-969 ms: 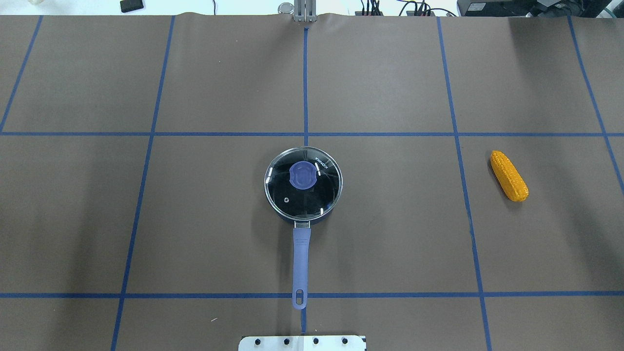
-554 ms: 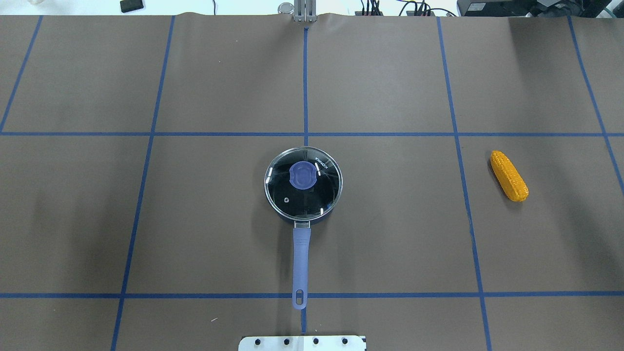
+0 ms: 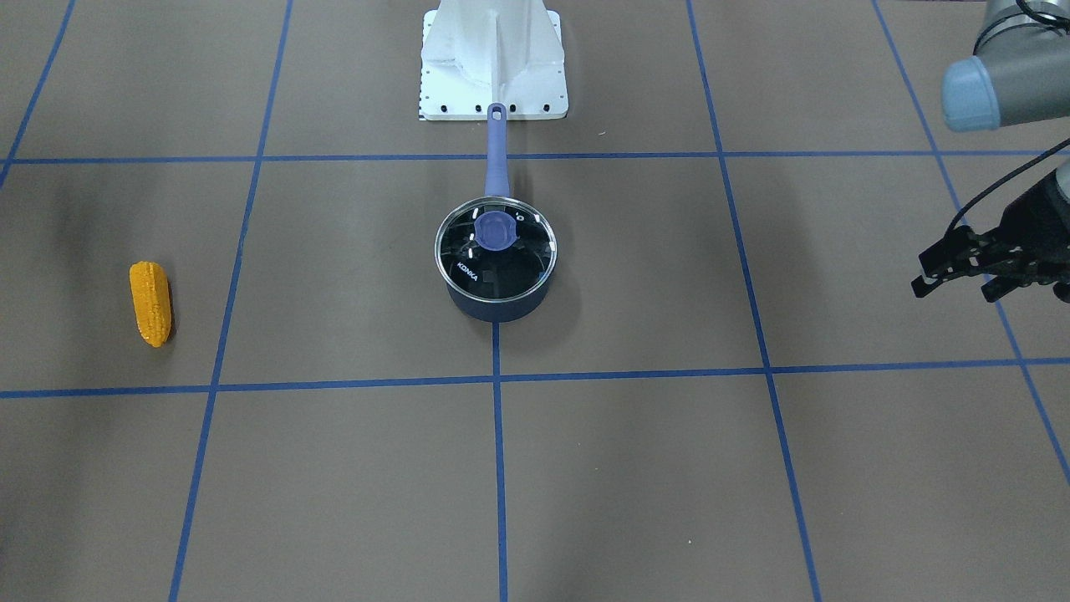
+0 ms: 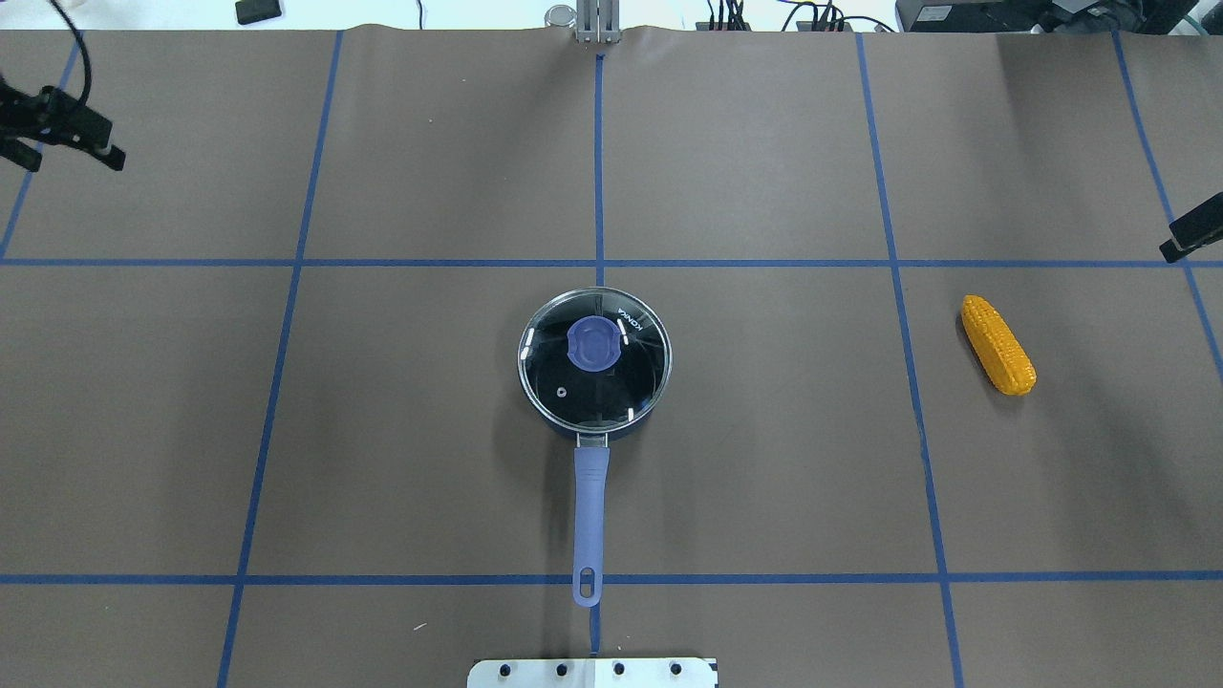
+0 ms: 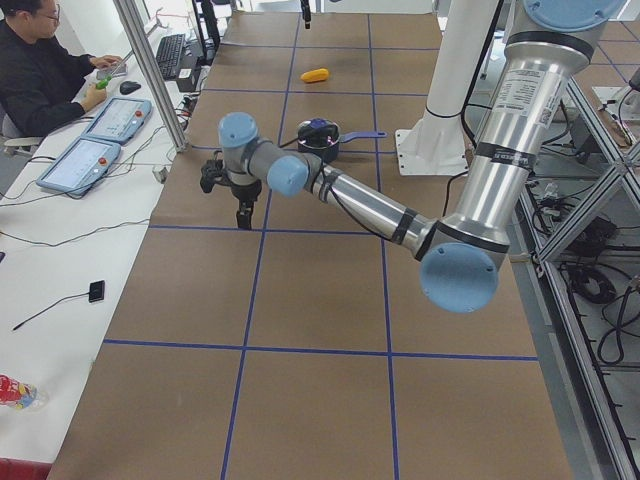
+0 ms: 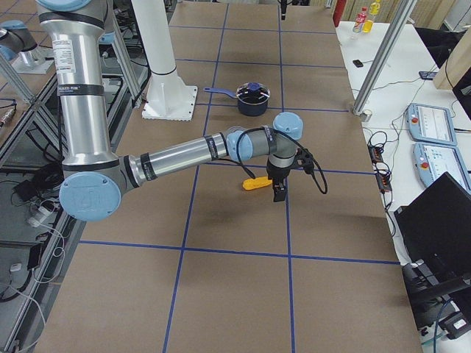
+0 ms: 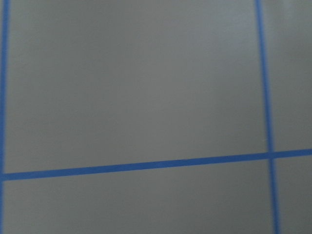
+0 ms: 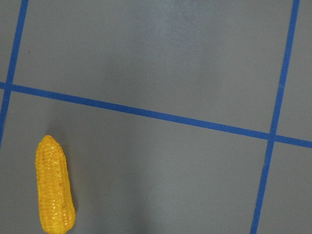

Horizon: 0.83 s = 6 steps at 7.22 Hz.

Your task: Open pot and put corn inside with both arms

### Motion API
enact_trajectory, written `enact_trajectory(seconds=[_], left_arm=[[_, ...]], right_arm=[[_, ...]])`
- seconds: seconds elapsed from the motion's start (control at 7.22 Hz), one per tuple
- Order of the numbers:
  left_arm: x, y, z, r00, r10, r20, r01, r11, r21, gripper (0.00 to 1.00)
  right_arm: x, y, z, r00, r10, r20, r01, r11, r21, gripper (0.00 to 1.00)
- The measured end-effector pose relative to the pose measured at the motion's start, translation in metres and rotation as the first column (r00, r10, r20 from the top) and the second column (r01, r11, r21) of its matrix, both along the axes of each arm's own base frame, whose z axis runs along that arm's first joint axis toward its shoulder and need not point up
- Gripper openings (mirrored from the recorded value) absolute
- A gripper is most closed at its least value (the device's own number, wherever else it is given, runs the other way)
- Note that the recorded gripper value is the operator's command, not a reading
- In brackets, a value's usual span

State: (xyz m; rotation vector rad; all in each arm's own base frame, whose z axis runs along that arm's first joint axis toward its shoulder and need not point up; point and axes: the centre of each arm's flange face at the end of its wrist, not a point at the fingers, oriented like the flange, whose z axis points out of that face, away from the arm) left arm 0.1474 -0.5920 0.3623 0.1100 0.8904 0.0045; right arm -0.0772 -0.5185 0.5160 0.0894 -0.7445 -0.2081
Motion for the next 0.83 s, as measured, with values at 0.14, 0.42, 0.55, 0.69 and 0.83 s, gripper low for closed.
enact_trajectory(seconds=[0.14, 0.42, 0.55, 0.69, 0.83], left_arm=[[0.02, -0.005, -0.054, 1.0, 0.022, -0.001, -0.022, 1.0, 0.002, 1.0], [0.054, -0.003, -0.111, 0.998, 0.055, -0.017, -0.055, 0.998, 0.02, 1.0], [0.07, 0.001, -0.131, 0.998, 0.062, -0.03, -0.061, 0.998, 0.022, 1.0], [0.092, 0.009, -0.151, 0.996, 0.074, -0.046, -0.073, 0.997, 0.023, 1.0], [0.113, 0.02, -0.17, 0.994, 0.087, -0.061, -0.086, 0.996, 0.021, 1.0]], right_arm=[[-0.003, 0.002, -0.001, 1.0, -0.01, 0.017, 0.009, 0.999, 0.052, 1.0], [-0.004, 0.016, 0.012, 0.999, -0.019, 0.044, 0.012, 0.988, 0.153, 1.0], [-0.002, 0.021, 0.02, 0.999, -0.018, 0.046, 0.011, 0.986, 0.165, 1.0], [-0.001, 0.021, 0.024, 0.999, -0.018, 0.044, 0.01, 0.985, 0.173, 1.0], [-0.003, 0.02, 0.025, 0.999, -0.019, 0.047, 0.01, 0.984, 0.176, 1.0]])
